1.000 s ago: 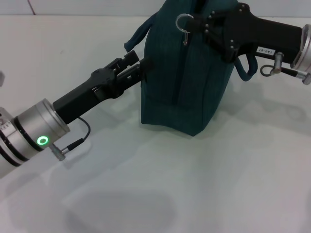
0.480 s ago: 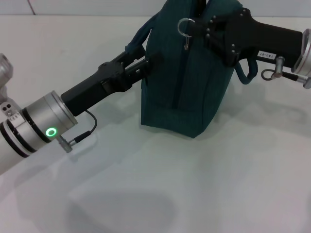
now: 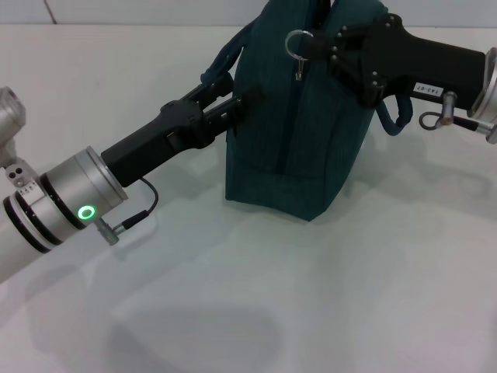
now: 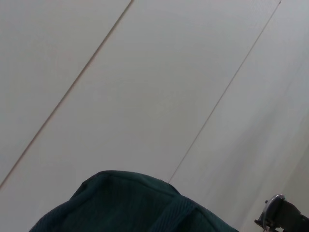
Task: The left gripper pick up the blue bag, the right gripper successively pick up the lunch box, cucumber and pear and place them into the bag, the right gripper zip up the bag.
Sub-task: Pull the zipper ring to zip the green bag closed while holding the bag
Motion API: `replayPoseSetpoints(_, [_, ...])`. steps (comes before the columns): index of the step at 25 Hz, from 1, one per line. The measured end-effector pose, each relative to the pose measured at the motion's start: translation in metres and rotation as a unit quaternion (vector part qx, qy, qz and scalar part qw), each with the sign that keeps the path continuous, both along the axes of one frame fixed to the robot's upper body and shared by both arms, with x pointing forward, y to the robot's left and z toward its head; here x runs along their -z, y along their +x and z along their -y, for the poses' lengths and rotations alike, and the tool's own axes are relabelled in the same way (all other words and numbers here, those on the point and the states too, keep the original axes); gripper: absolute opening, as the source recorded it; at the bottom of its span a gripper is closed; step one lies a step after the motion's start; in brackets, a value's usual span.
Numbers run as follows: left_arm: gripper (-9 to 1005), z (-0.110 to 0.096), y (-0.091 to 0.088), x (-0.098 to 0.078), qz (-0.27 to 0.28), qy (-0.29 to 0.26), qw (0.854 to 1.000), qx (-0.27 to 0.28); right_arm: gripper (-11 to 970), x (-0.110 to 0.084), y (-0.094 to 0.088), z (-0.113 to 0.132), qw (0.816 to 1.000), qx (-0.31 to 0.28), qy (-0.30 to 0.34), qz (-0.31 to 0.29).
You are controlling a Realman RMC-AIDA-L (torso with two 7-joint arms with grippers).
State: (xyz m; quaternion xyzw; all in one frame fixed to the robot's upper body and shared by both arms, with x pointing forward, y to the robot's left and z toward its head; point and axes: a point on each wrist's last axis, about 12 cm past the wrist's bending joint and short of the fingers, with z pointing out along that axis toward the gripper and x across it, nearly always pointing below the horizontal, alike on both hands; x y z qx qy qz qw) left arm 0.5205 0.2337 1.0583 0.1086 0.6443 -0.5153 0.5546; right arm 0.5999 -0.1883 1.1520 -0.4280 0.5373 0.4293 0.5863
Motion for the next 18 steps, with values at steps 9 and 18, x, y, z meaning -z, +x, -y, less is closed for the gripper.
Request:
replayPoseSetpoints(9, [849, -0.01, -0.019, 0.013, 0.026, 0.029, 0.999, -0.037, 6, 0.002, 0.0, 0.004, 1.0, 0.012, 0.005, -0.003])
replayPoseSetpoints(18, [847, -0.024, -0.04, 0.017, 0.053, 0.036, 0.995, -0.07, 6, -0.004, 0.003, -0.002, 1.0, 0.009, 0.02, -0.001])
